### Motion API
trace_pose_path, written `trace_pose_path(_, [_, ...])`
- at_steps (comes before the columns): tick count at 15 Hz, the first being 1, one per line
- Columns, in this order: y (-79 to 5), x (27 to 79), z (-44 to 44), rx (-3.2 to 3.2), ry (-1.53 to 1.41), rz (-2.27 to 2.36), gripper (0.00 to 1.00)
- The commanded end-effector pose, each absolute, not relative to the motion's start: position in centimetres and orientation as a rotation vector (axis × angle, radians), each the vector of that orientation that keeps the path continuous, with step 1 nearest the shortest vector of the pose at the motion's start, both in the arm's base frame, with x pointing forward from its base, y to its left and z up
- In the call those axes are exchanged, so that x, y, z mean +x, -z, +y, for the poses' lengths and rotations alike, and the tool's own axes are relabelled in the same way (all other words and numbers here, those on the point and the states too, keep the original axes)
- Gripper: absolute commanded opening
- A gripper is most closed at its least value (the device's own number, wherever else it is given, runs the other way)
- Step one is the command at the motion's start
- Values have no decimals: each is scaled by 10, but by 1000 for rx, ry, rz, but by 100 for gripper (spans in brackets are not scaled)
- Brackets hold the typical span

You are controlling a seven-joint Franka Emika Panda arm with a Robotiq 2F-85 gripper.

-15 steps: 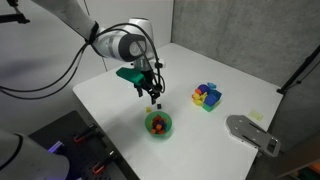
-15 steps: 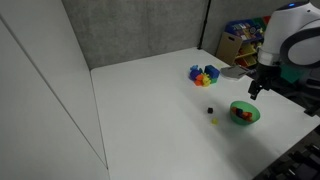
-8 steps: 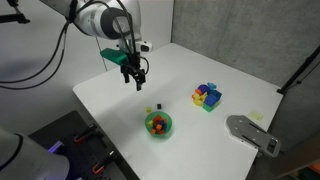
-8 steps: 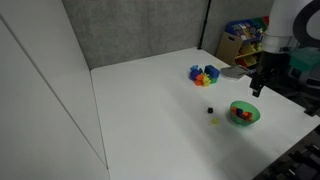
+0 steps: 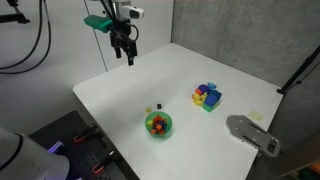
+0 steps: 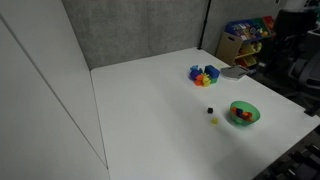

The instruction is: Pick up the small orange block and put it in the green bowl

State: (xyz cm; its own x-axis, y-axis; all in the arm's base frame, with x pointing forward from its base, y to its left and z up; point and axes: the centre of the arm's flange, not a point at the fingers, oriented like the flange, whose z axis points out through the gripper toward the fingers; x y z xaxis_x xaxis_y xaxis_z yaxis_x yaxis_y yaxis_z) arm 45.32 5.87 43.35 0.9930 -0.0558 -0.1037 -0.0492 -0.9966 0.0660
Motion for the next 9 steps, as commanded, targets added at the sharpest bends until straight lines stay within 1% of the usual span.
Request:
trace_pose_path(1, [-475,446,64,3076,121,-120,100])
trace_pose_path(6, [-495,440,63,3066,114,-114,100])
trace_pose_path(9, [-484,439,62,3071,113,-84,100])
